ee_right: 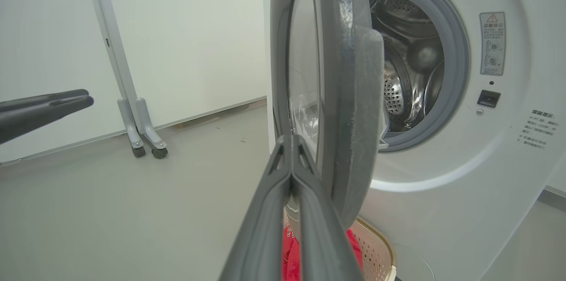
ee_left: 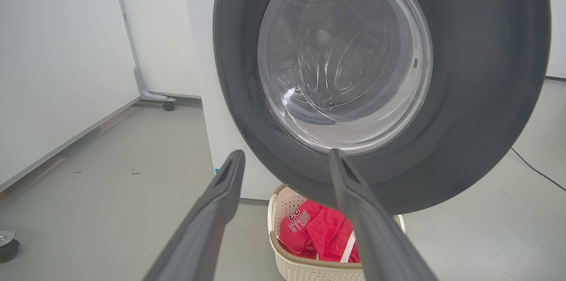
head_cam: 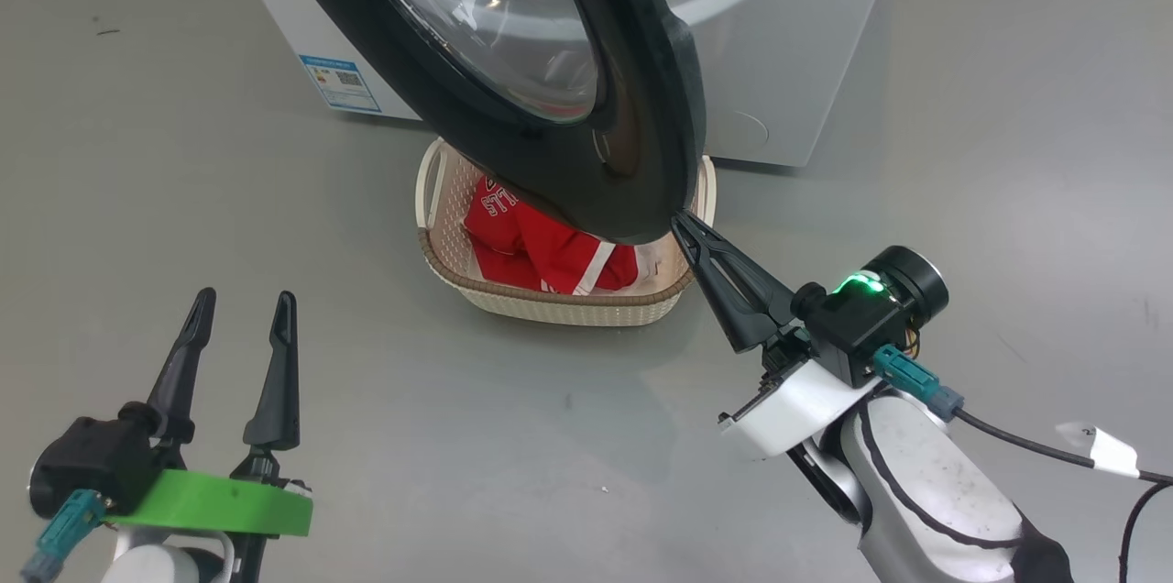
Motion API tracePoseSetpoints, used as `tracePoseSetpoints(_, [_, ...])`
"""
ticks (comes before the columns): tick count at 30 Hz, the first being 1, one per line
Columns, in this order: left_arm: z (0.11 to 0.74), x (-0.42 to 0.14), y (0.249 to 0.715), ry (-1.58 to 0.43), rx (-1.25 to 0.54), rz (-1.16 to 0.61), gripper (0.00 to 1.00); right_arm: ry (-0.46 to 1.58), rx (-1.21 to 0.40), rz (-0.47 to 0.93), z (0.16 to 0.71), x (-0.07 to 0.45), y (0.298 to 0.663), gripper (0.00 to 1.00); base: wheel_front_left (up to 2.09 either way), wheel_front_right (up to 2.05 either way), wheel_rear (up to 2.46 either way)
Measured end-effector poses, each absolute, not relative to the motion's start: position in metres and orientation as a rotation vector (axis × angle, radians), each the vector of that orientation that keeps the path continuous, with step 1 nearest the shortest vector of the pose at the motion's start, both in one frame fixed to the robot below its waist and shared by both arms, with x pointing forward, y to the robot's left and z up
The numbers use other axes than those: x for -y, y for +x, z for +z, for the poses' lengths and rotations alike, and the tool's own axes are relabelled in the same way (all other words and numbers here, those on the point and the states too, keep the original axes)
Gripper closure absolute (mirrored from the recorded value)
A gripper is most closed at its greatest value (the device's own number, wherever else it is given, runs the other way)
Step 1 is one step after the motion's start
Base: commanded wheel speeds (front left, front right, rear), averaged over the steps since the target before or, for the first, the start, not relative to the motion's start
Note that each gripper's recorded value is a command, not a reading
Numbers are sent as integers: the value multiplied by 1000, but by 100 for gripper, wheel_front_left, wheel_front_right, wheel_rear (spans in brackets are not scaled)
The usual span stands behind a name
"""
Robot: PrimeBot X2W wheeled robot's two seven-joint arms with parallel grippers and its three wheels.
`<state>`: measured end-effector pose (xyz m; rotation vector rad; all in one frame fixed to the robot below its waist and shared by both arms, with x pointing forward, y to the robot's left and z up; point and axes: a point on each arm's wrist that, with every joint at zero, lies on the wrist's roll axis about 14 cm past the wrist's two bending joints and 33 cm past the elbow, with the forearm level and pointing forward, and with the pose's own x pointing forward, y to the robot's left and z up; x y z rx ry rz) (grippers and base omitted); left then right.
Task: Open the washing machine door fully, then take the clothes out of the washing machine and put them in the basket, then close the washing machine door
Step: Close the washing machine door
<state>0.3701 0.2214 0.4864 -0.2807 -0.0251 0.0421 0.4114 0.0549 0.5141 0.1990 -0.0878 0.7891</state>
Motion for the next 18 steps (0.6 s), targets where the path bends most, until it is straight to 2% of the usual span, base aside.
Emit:
tracePoseSetpoints(7, [484, -233, 371, -273, 21, 85, 0, 199, 72, 888, 510, -87, 417, 100, 0, 0, 0])
tracePoseSetpoints(18, [472, -247, 368, -258, -15, 139, 0, 228, 37, 911, 494, -104, 446, 100, 0, 0, 0])
